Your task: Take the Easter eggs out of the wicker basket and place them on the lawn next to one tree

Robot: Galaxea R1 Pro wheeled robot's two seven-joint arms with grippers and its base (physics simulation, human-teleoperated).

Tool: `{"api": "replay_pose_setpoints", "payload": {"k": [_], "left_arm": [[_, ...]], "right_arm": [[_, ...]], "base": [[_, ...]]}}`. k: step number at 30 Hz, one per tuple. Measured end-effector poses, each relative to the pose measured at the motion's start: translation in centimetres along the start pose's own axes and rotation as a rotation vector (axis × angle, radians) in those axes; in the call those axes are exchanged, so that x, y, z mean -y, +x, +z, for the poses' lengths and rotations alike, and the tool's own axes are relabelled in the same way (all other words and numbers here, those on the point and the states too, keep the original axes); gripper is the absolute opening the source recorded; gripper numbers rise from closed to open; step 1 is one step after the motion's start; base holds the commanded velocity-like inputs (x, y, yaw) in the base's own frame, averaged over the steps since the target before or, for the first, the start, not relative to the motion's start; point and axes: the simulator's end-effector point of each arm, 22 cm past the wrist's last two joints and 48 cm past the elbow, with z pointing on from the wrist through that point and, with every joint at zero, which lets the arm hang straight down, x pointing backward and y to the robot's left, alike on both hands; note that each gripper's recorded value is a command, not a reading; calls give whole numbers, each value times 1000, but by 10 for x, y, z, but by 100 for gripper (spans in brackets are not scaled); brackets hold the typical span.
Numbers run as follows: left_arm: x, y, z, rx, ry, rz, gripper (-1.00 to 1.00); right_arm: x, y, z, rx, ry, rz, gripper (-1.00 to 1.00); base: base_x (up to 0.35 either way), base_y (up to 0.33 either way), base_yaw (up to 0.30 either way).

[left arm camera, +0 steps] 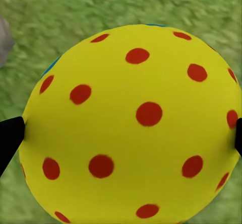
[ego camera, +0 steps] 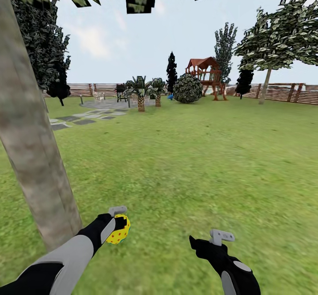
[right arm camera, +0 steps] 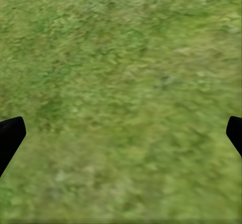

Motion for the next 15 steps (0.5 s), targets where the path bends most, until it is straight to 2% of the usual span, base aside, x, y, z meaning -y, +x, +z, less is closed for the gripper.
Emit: {"api": "replay_pose_setpoints", "payload": {"k": [15], "left_arm": [[-2, 21, 21, 1, 0, 0, -100]], "right_arm": [[7, 25, 14, 1, 0, 0, 100]], "base": [[0, 0, 0]]}}
